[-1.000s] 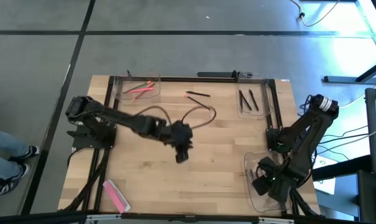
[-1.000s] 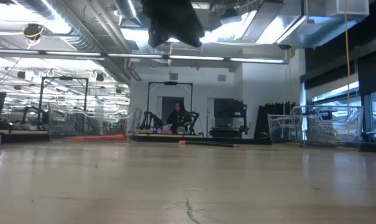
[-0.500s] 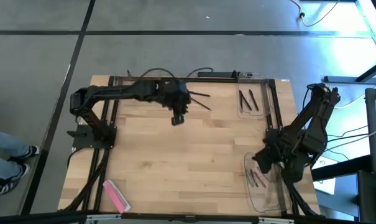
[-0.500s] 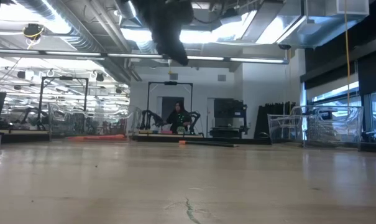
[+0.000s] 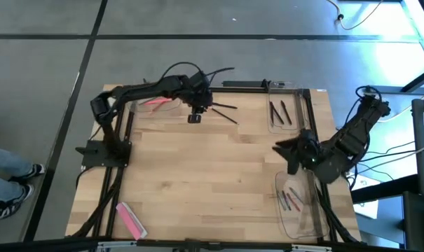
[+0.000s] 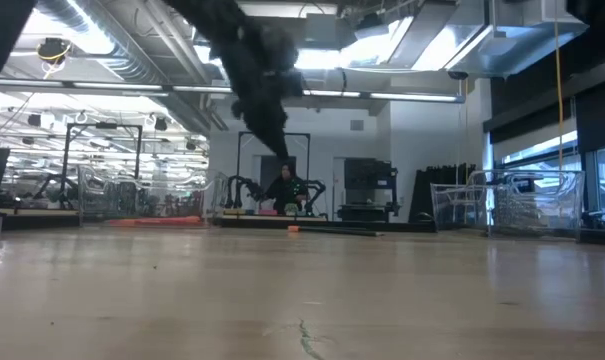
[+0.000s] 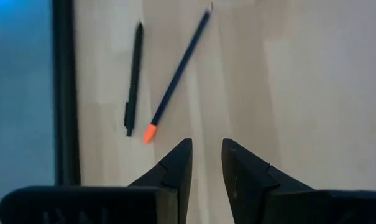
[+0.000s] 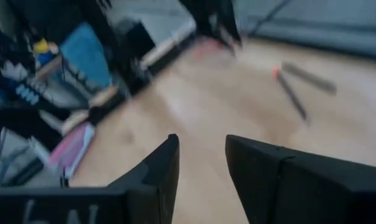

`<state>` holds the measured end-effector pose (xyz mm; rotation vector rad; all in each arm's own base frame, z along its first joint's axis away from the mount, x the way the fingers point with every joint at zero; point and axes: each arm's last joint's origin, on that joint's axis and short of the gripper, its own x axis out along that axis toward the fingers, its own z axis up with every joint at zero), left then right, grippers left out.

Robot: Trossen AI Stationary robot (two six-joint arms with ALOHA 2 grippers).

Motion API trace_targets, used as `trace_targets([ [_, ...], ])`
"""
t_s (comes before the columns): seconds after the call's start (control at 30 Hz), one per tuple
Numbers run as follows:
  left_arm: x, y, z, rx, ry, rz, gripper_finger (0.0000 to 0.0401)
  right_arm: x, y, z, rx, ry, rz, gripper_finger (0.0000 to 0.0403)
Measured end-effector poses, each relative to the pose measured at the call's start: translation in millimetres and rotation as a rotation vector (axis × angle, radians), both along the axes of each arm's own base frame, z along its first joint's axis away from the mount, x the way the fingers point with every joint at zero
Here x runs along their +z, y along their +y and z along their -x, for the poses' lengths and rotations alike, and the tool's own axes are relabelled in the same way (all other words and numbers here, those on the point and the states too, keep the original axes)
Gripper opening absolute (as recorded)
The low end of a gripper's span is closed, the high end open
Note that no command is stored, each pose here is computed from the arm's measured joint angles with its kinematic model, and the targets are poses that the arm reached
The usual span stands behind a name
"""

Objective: Sort crayons/erasers/pens/pencils in bins
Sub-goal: Put the dark blue pencil into the top left transparent bin

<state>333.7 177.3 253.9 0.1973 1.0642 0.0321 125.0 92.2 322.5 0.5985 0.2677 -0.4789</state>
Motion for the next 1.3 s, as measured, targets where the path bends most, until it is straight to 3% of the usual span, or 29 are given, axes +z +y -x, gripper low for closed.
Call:
trace_targets([
  [0.27, -46, 39, -2, -0.095, 0.068, -0.027, 0.0078, 58, -27, -22, -0.068, -0.042, 0.265, 0.0133],
  [0.4, -64, 53, -5, -0.129, 0.044, -0.017, 0.0079, 70, -40, -29, -0.08, -0.013, 0.324, 0.0133],
  [0.8, -95, 75, -15, -0.183, -0.01, -0.082, 0.0079, 76, -68, -49, -0.12, 0.021, 0.343, 0.0133],
  [1.3, -110, 87, -11, -0.203, -0.07, 0.004, 0.0079, 82, -85, -61, -0.136, -0.009, 0.373, 0.0133],
])
